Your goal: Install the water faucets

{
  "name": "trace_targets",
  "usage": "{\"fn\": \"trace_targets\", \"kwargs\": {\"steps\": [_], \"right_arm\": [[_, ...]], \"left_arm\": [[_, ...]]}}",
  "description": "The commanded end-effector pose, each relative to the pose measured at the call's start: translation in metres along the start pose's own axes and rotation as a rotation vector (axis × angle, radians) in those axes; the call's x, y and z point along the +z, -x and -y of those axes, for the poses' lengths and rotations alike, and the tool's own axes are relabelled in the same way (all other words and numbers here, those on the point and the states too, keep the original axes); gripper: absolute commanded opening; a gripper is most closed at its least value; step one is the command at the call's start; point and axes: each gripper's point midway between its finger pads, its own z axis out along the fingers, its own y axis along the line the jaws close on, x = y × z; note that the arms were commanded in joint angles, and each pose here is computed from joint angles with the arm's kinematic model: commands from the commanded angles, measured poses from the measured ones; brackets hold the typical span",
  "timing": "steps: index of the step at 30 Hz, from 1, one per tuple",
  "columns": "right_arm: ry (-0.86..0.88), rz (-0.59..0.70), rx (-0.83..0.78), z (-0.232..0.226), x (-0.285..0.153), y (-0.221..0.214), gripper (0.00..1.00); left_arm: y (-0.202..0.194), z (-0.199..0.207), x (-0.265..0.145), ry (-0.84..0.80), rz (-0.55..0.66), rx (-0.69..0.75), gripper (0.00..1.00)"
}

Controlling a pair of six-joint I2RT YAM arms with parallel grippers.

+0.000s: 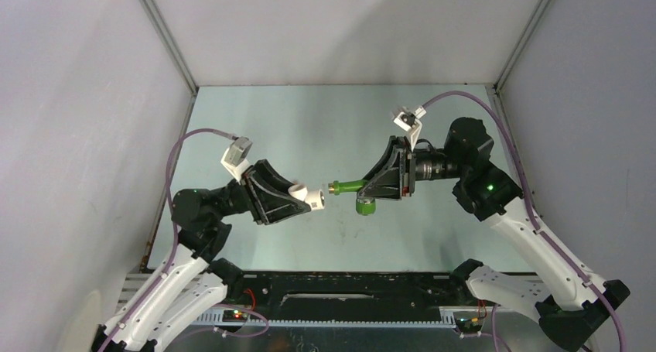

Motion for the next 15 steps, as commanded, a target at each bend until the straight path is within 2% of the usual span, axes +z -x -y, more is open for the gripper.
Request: {"fn": "trace_targets", "kwargs": {"steps": [1, 10, 15], "right_arm": [[0.062, 0.05, -0.106, -0.0322, 0.0019, 0.0293, 0.0], [0.053, 0.026, -0.093, -0.0332, 0.0038, 0.0228, 0.0], [0.056, 0.012, -0.079, -0.0306, 0.0088, 0.0195, 0.0]], "left_arm": [[0.0073, 0.0013, -0.0003, 0.015, 0.03, 0.022, 0.0], [0.0153, 0.0036, -0.0003, 0.02, 0.075, 0.045, 0.0], [0.012, 0.0012, 0.0004, 0.025, 0.052, 0.023, 0.0]]}}
